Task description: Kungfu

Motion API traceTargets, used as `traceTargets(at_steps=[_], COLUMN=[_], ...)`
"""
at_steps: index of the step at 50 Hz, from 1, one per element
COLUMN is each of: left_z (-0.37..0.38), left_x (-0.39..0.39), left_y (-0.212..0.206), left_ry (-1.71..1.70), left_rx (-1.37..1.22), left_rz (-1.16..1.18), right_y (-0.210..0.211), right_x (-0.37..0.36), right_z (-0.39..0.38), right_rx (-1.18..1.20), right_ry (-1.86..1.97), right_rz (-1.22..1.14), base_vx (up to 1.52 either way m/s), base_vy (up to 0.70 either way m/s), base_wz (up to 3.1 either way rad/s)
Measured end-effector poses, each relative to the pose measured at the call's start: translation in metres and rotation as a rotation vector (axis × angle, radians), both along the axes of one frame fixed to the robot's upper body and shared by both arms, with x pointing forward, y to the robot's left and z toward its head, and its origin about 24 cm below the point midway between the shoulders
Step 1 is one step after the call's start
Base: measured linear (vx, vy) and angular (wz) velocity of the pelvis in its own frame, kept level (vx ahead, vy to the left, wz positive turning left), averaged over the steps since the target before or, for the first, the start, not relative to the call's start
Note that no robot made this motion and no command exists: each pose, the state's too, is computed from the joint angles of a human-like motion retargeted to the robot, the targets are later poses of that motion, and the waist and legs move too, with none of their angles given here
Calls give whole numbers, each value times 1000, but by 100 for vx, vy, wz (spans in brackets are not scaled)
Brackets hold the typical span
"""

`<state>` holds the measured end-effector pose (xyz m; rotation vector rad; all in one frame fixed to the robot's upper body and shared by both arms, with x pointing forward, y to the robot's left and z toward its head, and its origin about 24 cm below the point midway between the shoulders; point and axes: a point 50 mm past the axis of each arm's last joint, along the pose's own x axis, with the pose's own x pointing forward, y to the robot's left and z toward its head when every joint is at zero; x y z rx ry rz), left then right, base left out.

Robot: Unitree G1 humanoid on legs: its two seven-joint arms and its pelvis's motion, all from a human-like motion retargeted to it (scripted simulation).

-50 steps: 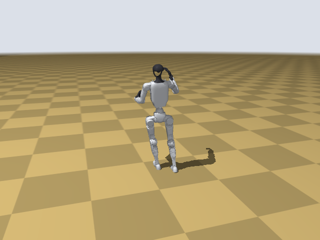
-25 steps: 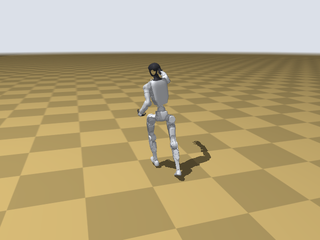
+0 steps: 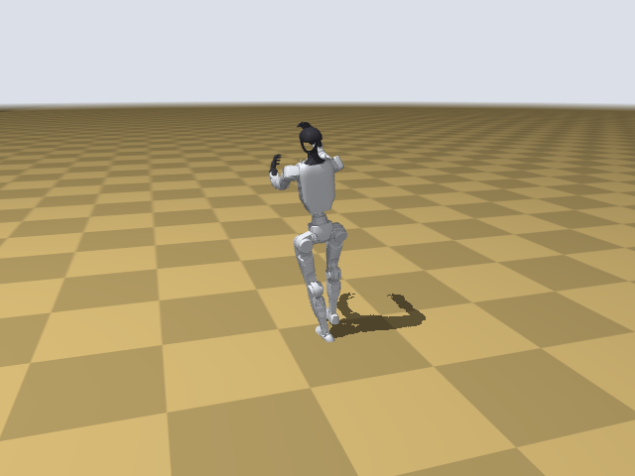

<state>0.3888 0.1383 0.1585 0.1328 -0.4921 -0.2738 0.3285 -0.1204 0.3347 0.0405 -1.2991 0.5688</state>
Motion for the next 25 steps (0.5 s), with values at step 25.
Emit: traceTargets(at_steps=[25], left_z=[137], left_x=[-50], left_y=[-86], left_ry=[-584], left_rx=[-318], left_rz=[-447], right_y=[11], right_x=[-61], right_z=[17], right_rx=[9], right_ry=[-258], right_rz=[245], base_vx=[50], base_vy=[-47], base_wz=[56])
